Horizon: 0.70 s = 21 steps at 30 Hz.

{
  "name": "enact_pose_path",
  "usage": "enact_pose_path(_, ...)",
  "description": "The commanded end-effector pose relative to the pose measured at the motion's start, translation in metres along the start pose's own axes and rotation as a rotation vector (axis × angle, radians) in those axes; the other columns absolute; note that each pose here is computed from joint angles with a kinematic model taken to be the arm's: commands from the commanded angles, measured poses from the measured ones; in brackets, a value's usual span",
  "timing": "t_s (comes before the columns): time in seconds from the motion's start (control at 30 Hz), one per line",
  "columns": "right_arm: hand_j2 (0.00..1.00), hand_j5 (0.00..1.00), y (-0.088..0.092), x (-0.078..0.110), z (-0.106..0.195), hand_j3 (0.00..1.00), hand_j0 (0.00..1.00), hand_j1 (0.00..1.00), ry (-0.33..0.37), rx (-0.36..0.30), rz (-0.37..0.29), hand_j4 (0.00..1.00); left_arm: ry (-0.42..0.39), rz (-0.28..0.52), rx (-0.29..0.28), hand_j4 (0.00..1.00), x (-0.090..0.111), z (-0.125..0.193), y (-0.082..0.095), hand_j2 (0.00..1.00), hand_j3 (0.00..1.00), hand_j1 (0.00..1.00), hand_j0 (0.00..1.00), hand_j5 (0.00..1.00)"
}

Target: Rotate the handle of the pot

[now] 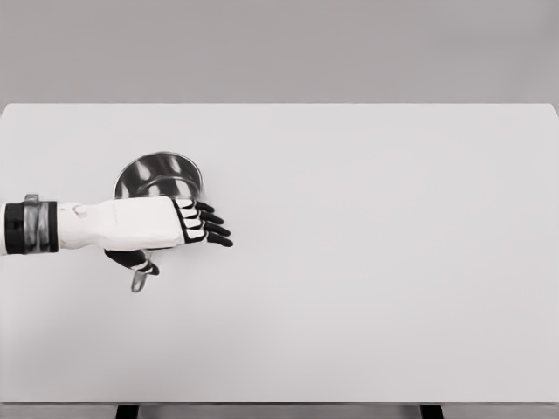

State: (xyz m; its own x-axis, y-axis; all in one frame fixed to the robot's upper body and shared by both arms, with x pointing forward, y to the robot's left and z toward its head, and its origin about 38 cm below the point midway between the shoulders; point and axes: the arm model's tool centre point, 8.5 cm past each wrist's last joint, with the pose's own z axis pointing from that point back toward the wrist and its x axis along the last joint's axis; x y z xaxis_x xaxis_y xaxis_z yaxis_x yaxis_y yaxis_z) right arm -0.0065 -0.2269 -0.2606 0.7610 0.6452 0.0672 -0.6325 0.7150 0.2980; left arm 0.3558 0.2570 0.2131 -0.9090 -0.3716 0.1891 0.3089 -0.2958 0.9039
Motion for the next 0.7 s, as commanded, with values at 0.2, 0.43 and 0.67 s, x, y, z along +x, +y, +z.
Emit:
enact_pose_path(0.2,1.00,1.00,0.000,0.000,0.000,1.00,1.00,1.00,0.000,0.000,0.000,1.00,0.044,0.004,-0.038,1.00,-0.005,0.019,-0.005,1.00,1.00,1.00,1.00,1.00)
enact_pose_path(0.43,1.00,1.00,0.000,0.000,0.000,1.00,1.00,1.00,0.000,0.000,0.000,1.00,0.087,-0.001,-0.080,1.00,-0.010,0.037,-0.008,1.00,1.00,1.00,1.00,1.00)
enact_pose_path(0.67,1.00,1.00,0.000,0.000,0.000,1.00,1.00,1.00,0.000,0.000,0.000,1.00,0.117,0.002,-0.087,1.00,-0.016,0.045,-0.008,1.00,1.00,1.00,1.00,1.00)
